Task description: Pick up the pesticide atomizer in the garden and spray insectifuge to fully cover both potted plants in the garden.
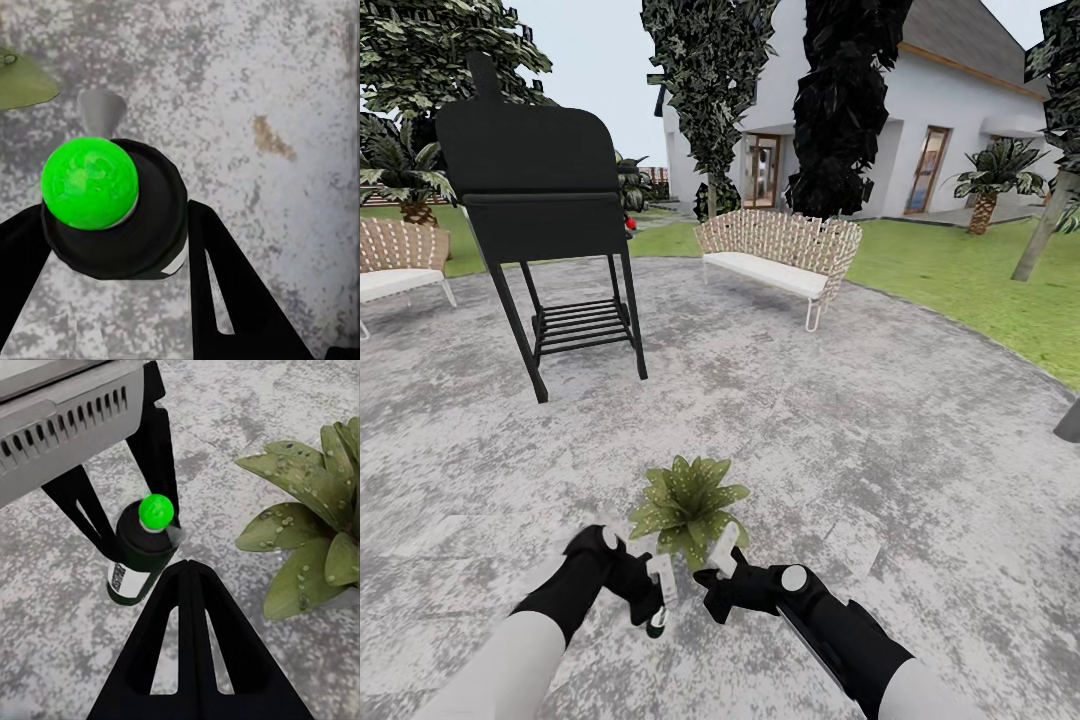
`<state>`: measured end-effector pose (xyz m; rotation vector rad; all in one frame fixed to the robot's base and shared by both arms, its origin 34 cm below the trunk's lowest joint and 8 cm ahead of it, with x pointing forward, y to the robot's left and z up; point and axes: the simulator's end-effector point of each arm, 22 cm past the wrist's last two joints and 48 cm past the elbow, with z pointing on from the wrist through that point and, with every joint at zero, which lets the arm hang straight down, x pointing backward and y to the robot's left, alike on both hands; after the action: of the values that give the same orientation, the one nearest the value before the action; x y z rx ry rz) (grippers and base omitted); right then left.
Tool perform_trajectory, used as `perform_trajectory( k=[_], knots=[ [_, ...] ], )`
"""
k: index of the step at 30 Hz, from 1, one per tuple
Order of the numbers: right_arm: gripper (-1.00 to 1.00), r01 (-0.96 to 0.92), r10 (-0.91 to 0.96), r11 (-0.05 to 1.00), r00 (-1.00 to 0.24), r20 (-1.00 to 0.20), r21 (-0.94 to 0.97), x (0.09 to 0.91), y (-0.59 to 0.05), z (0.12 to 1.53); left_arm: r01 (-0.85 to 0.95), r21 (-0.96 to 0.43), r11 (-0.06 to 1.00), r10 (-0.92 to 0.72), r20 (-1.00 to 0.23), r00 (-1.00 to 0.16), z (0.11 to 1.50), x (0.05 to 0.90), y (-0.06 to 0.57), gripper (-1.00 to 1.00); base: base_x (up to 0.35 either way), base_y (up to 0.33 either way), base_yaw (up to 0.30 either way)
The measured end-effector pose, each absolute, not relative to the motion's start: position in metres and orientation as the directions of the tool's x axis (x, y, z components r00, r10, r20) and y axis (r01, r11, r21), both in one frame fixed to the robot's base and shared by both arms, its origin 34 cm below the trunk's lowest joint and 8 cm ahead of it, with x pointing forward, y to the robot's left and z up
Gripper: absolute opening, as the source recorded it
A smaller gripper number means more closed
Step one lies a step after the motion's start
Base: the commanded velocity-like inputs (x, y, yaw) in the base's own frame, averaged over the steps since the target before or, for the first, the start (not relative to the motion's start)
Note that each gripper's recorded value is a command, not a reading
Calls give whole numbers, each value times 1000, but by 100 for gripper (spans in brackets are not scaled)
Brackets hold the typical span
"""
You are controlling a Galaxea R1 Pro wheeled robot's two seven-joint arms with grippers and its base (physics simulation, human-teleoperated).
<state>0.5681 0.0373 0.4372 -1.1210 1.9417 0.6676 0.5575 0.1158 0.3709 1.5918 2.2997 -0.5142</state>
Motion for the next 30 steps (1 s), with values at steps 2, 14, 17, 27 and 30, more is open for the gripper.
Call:
perform_trajectory(
  k=[2,14,17,27,30],
  knots=[
    [-100,-879,-469,473,-306,-829,57,568,37,437,940,-124,319,831,-441,-340,372,557,111,-100,0,0,0],
    [-100,-879,-469,473,-306,-829,57,568,37,437,939,-140,316,814,-469,-344,374,555,101,-100,0,0,0],
    [-100,-879,-469,473,-306,-829,57,568,37,437,938,-150,313,810,-474,-346,375,553,101,-100,0,0,0],
    [-100,-879,-470,473,-307,-828,57,568,37,437,938,-174,300,809,-474,-347,376,548,100,-100,0,0,0],
    [-100,-879,-470,473,-307,-828,57,568,37,437,938,-175,298,809,-475,-346,376,548,99,-100,0,0,0]
  ],
)
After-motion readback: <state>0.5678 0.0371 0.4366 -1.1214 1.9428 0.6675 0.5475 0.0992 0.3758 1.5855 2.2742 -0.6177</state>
